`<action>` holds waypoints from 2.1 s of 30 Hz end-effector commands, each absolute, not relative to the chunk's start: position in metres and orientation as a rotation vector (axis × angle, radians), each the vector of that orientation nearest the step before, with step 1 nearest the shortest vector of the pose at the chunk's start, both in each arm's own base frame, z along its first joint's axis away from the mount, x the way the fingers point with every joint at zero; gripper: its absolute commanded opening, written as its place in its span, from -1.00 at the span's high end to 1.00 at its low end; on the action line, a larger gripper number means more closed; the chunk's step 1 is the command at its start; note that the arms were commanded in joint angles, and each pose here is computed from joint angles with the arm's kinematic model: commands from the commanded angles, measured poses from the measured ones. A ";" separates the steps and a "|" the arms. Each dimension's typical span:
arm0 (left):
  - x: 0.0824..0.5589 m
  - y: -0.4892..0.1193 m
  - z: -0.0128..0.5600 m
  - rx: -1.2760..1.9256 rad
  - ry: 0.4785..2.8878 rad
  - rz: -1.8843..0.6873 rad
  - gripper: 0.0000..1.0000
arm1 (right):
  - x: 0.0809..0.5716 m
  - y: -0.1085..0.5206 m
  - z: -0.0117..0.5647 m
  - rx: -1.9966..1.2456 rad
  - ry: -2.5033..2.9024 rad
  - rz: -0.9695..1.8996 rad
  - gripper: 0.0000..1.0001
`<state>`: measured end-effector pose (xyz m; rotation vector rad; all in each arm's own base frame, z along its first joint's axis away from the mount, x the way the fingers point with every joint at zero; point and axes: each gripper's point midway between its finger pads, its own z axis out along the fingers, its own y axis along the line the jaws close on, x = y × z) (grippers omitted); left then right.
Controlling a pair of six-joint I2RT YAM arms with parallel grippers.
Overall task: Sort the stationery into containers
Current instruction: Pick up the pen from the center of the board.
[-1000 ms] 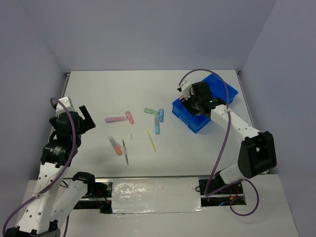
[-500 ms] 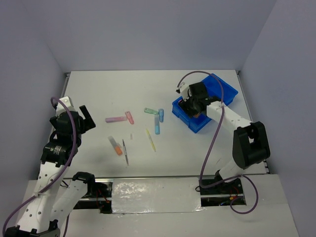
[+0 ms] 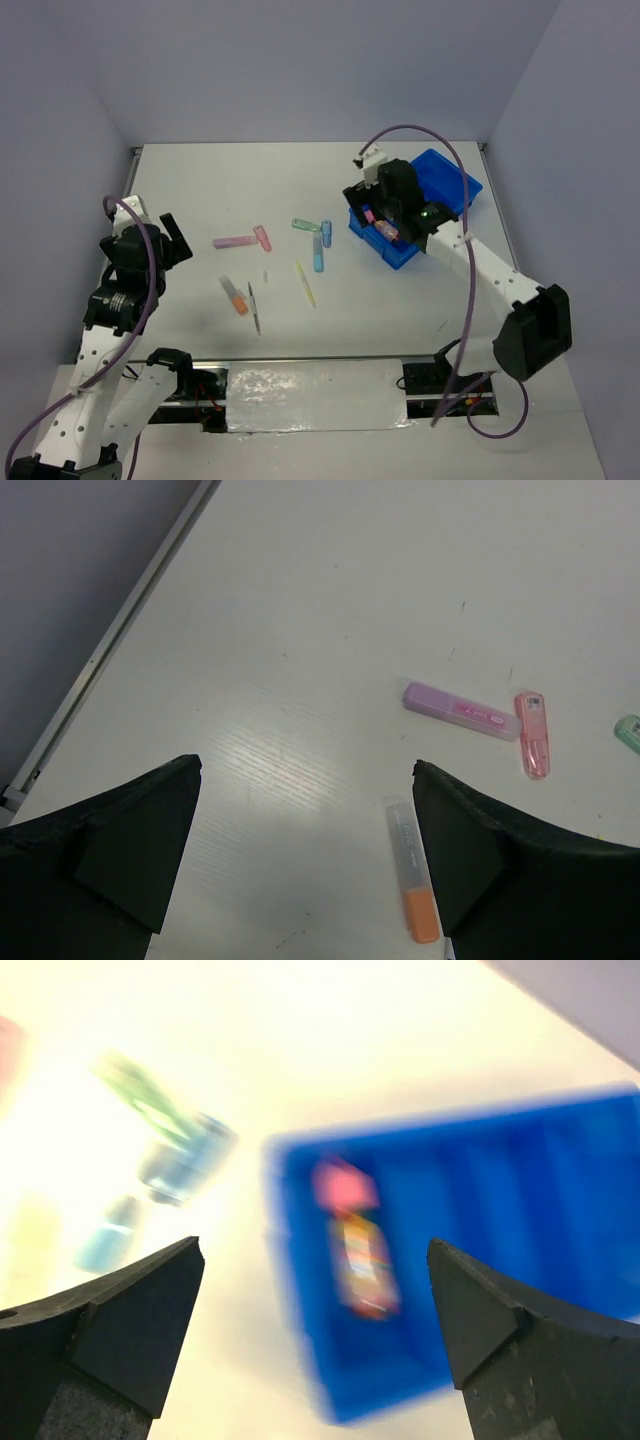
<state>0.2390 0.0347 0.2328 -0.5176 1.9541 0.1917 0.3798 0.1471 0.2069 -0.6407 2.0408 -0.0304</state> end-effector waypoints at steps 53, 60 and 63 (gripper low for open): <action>0.269 -0.019 0.231 -0.413 2.078 -0.070 -0.99 | 0.237 0.336 0.085 -0.571 2.500 0.310 1.00; 0.295 -0.122 0.188 -0.279 2.269 -0.089 -0.97 | 0.236 0.267 0.206 -0.312 2.318 0.221 1.00; 0.305 -0.151 0.159 -0.267 2.338 -0.100 -0.89 | 0.230 0.248 0.206 -0.289 2.316 0.171 1.00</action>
